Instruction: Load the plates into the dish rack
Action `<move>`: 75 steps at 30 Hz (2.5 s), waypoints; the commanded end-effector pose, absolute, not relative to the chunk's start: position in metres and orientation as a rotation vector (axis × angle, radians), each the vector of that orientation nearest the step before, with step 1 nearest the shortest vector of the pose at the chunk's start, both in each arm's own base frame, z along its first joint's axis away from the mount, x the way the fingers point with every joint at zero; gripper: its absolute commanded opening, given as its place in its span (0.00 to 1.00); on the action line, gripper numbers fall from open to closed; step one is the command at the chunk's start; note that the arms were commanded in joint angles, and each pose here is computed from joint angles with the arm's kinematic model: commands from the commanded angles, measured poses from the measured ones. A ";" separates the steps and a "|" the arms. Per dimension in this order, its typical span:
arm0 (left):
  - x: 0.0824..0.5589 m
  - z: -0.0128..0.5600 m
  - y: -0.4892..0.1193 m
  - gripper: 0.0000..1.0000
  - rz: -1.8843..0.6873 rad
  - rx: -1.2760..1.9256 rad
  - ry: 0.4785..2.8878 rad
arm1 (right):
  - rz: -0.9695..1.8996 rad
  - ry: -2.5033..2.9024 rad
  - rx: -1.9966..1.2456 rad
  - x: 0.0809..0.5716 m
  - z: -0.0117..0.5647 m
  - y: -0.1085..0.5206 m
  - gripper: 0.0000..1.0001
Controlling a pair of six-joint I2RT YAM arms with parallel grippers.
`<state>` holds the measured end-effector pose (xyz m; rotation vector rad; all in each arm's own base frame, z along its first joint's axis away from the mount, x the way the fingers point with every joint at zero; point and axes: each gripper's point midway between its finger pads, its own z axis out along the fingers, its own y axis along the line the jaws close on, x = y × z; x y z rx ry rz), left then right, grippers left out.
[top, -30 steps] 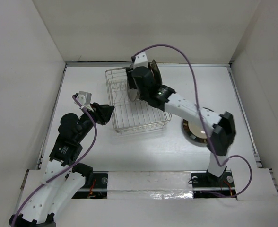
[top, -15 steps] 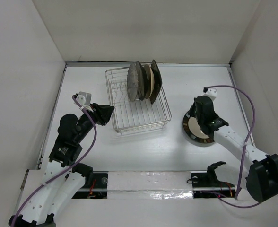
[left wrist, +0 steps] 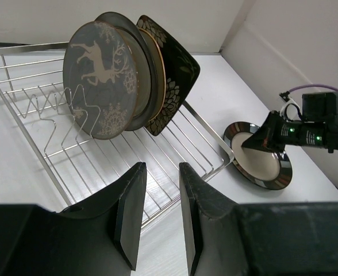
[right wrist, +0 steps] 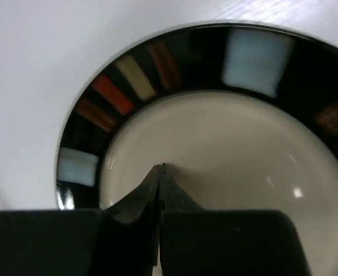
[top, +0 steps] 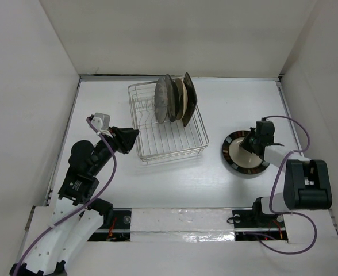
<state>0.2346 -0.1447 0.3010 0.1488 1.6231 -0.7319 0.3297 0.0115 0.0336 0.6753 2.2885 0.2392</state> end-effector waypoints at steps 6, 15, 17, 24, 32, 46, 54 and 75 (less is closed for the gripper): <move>0.234 0.321 -0.146 0.26 -0.748 0.155 1.555 | 0.445 2.238 0.622 0.389 0.046 0.029 0.00; 0.239 0.314 -0.147 0.26 -0.738 0.148 1.583 | 0.492 2.211 0.601 0.452 0.053 0.032 0.00; 0.240 0.314 -0.147 0.26 -0.736 0.149 1.586 | 0.512 2.176 0.572 0.474 0.068 0.036 0.00; 0.243 0.309 -0.147 0.26 -0.727 0.144 1.601 | 0.627 2.046 0.423 0.516 0.131 0.068 0.00; 0.245 0.308 -0.149 0.26 -0.739 0.152 1.607 | 0.455 1.794 0.648 0.420 0.169 0.019 0.17; 0.242 0.309 -0.151 0.26 -0.761 0.162 1.596 | 0.253 1.682 1.073 0.295 0.098 -0.082 0.84; 0.241 0.311 -0.150 0.26 -0.756 0.156 1.589 | 0.579 1.909 0.936 0.326 0.063 -0.039 0.78; 0.247 0.306 -0.151 0.26 -0.744 0.153 1.614 | 0.905 1.730 1.020 0.349 0.058 -0.023 0.00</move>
